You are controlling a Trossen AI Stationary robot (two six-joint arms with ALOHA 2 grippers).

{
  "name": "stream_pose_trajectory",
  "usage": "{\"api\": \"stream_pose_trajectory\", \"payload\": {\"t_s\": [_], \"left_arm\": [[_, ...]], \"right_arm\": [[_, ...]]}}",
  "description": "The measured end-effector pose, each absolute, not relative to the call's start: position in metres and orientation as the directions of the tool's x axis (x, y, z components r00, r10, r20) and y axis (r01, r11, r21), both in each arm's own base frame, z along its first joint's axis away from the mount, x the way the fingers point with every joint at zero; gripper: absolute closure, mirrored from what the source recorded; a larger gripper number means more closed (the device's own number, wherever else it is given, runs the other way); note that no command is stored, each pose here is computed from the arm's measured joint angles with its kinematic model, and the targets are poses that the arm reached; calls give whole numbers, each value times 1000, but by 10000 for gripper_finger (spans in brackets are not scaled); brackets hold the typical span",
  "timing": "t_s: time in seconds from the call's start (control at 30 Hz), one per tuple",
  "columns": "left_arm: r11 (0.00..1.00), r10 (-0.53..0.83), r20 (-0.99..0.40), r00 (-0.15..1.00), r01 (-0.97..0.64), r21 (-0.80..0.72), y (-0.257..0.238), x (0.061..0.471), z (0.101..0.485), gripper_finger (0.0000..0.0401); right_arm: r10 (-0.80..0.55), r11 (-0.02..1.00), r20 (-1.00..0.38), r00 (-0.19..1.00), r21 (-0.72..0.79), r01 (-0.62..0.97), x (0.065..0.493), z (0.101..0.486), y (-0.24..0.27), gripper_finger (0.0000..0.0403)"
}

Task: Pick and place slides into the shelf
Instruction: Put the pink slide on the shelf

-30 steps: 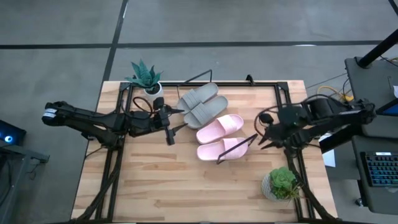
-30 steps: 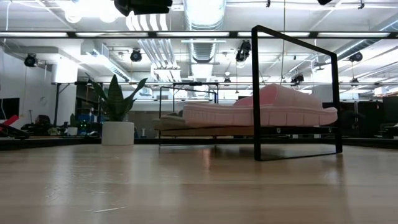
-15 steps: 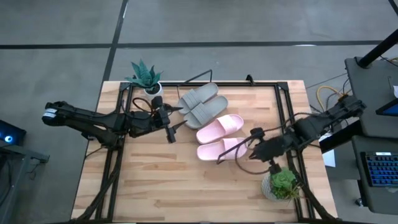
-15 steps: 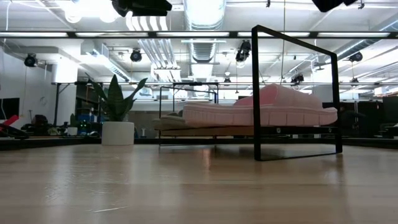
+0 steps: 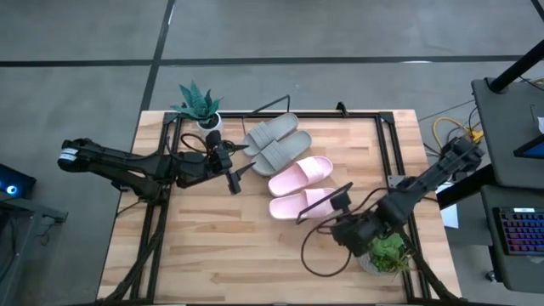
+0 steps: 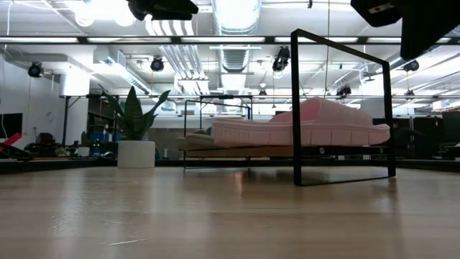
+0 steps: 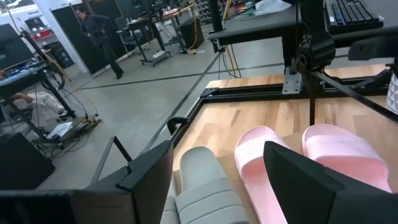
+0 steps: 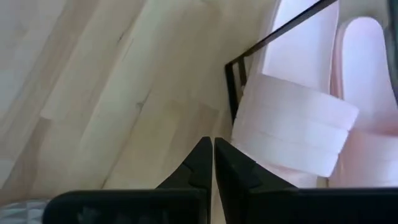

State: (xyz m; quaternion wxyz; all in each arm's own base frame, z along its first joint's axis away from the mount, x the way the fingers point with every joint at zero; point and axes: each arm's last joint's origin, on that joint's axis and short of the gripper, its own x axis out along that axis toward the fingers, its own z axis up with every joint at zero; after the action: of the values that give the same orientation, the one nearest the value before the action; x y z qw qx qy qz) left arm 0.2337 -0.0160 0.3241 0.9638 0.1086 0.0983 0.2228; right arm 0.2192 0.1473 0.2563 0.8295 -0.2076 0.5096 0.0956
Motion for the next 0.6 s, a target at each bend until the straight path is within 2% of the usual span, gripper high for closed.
{"api": "stream_pose_trajectory", "payload": {"t_s": [0.27, 0.6], "left_arm": [[877, 450, -141, 882, -408, 253, -16, 233, 324, 166], [877, 450, -141, 882, -408, 253, -16, 233, 324, 166]], "right_arm": [[-171, 881, -881, 441, -337, -332, 223, 228, 165, 394], [-328, 817, -845, 422, -478, -323, 232, 199, 174, 394]]}}
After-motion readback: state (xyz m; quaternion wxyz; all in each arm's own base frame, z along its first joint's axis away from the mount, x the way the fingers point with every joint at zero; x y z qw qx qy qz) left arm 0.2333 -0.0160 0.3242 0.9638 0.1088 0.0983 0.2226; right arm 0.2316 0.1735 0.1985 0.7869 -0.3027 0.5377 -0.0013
